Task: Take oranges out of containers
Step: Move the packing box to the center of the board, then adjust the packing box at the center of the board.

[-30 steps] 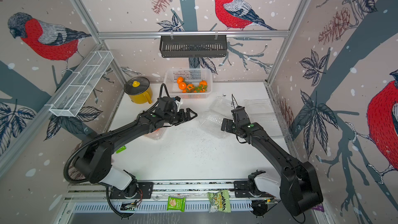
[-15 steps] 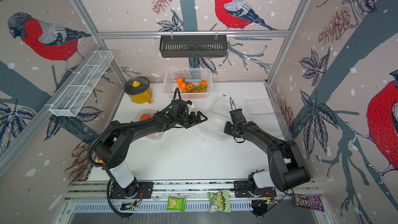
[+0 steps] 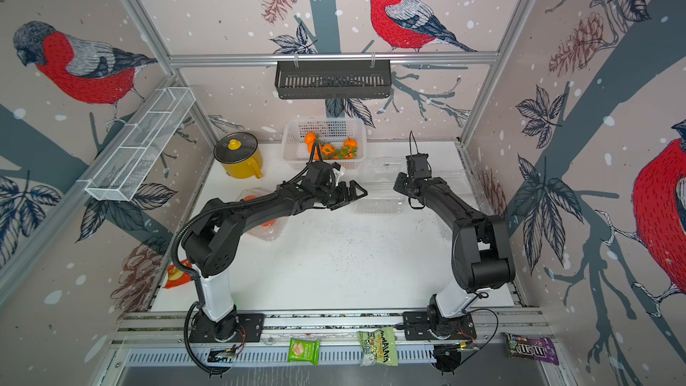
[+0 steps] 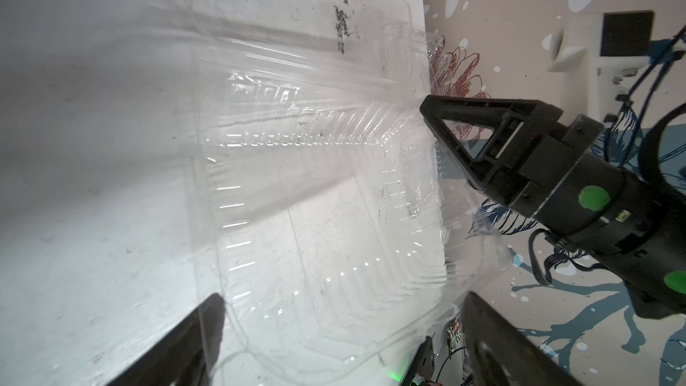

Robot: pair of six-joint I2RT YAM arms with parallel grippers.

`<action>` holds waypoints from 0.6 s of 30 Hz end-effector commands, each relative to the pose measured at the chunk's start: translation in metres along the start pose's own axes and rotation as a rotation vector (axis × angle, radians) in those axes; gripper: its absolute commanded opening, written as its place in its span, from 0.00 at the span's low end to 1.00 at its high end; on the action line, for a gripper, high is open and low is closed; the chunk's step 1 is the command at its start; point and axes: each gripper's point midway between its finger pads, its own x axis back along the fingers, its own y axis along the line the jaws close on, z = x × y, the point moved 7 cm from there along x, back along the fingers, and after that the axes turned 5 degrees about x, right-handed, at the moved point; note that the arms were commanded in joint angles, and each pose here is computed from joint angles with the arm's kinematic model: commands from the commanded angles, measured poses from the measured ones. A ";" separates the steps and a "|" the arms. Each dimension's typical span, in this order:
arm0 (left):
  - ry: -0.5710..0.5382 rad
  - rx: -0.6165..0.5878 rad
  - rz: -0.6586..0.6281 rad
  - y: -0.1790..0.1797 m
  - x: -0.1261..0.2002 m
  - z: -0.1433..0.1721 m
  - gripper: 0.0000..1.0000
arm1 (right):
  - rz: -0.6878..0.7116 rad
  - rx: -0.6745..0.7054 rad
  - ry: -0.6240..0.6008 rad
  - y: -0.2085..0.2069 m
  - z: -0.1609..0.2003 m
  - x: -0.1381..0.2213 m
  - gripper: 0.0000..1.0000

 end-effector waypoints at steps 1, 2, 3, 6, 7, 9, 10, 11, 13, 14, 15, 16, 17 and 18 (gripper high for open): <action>-0.030 -0.067 -0.060 -0.010 0.010 -0.014 0.98 | 0.045 0.060 -0.023 0.006 -0.013 0.010 0.51; -0.055 -0.079 -0.094 -0.011 0.018 -0.021 0.98 | 0.053 0.069 -0.036 0.010 -0.017 0.015 0.54; -0.068 -0.081 -0.118 -0.010 0.026 -0.026 0.98 | 0.050 0.079 -0.050 0.014 -0.020 0.021 0.57; -0.116 -0.097 -0.215 -0.005 0.064 -0.041 0.98 | 0.016 0.122 -0.103 0.033 -0.025 0.044 0.72; -0.137 -0.107 -0.246 -0.004 0.077 -0.043 0.98 | 0.016 0.136 -0.120 0.038 -0.025 0.049 0.78; -0.185 -0.137 -0.344 -0.001 0.108 -0.047 0.98 | 0.016 0.168 -0.153 0.052 -0.025 0.063 0.93; -0.210 -0.152 -0.389 -0.001 0.123 -0.048 0.98 | -0.007 0.179 -0.165 0.061 -0.023 0.069 0.98; -0.248 -0.158 -0.446 0.001 0.142 -0.049 0.98 | -0.052 0.191 -0.182 0.074 -0.019 0.076 1.00; -0.353 -0.154 -0.606 0.013 0.184 -0.054 0.98 | -0.200 0.213 -0.205 0.108 -0.003 0.084 1.00; -0.412 -0.148 -0.685 0.022 0.207 -0.056 0.98 | -0.294 0.221 -0.207 0.128 0.008 0.086 1.00; -0.472 -0.126 -0.753 0.036 0.230 -0.059 0.98 | -0.382 0.229 -0.193 0.150 0.021 0.086 1.00; -0.514 -0.109 -0.785 0.048 0.247 -0.059 0.98 | -0.447 0.237 -0.185 0.170 0.031 0.084 1.00; -0.543 -0.081 -0.797 0.065 0.263 -0.057 0.98 | -0.506 0.254 -0.163 0.191 0.045 0.080 1.00; -0.567 -0.031 -0.809 0.084 0.279 -0.055 0.98 | -0.559 0.278 -0.129 0.214 0.061 0.075 1.00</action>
